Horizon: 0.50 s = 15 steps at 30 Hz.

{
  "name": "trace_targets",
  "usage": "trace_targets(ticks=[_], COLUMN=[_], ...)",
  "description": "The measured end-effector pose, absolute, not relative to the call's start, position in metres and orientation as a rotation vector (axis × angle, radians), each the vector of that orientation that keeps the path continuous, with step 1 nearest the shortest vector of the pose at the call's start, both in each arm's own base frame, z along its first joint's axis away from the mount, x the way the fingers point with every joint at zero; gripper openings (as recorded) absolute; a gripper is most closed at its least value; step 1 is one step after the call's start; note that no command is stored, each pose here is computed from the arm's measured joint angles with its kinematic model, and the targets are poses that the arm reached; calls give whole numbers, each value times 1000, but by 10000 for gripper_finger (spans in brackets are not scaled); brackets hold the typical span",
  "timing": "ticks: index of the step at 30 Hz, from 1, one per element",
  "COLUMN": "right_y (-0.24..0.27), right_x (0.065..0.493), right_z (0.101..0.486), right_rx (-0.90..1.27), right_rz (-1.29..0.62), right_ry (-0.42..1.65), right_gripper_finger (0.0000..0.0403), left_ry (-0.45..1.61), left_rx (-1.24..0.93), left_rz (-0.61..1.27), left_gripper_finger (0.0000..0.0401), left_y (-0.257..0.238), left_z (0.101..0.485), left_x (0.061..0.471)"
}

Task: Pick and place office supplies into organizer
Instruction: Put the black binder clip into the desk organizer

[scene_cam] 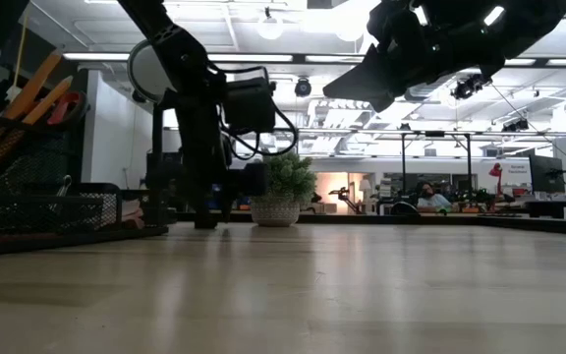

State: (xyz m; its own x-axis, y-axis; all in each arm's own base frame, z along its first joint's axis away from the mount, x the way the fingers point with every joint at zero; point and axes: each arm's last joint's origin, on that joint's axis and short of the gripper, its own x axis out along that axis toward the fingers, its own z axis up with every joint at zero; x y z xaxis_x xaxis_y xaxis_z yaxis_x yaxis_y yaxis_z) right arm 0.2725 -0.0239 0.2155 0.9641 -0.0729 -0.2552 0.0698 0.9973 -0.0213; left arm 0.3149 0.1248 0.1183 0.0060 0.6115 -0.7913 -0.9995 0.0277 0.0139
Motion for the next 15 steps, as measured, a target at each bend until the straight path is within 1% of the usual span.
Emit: trace_targets(ticks=[15], right_y=[-24], right_x=[272], right_z=[215], right_rx=[-12], right_rz=[-73], right_ry=[261], right_gripper_finger=[3], left_ry=[741], left_rx=[-684], left_rz=[1398], left_gripper_finger=[138], left_y=[127], left_z=[119], left_x=[316])
